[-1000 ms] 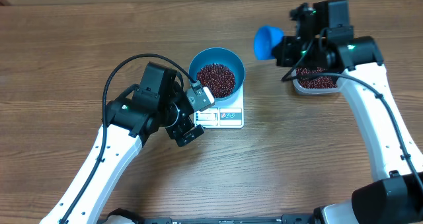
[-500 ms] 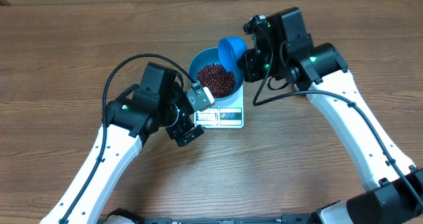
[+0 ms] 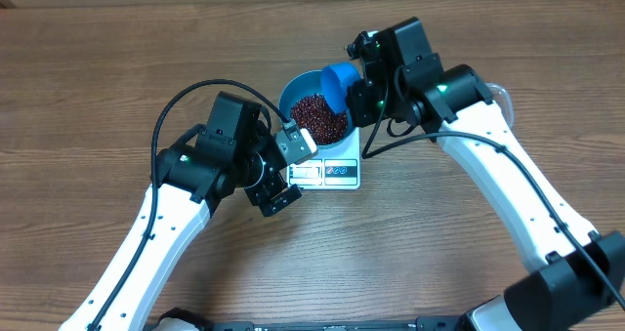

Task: Scoop item into bowl and weigh 150g on scale
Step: 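Carry the scoop over the teal bowl and tip it, right gripper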

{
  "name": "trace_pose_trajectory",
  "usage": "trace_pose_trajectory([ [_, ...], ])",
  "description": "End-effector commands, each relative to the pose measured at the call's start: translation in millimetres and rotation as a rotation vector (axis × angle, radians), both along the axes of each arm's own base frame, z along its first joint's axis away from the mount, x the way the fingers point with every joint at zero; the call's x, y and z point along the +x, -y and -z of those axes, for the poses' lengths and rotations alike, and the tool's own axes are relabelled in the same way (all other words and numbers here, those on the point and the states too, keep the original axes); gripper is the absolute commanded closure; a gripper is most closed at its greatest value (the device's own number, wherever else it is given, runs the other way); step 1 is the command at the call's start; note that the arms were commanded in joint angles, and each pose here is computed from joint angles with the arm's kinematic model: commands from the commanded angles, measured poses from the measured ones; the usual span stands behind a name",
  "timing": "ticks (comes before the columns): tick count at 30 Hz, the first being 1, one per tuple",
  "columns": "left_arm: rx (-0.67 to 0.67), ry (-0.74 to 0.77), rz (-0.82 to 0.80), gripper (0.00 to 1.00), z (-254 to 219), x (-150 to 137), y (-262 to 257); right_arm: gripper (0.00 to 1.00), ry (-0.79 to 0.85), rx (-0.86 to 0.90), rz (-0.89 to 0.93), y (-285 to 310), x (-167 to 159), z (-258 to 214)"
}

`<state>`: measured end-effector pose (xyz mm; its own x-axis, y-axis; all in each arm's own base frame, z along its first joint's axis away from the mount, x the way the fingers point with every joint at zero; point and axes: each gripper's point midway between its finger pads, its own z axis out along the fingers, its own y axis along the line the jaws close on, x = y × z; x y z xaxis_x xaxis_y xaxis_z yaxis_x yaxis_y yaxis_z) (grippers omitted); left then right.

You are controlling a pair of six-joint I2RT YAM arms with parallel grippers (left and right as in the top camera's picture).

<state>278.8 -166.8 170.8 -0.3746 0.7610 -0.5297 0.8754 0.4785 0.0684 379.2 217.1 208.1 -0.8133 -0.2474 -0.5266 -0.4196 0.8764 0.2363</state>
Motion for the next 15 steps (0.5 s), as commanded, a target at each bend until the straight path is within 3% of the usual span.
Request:
trace_pose_trajectory([
  [1,0.001,0.000,0.022,0.00,2.7,-1.0,1.8,0.96,-0.026,-0.025,-0.003,-4.0,7.6,17.7],
  [15,0.001,0.000,0.021,0.01,2.7,-0.9,1.7,0.96,-0.030,-0.025,-0.009,-14.2,19.9,36.2],
])
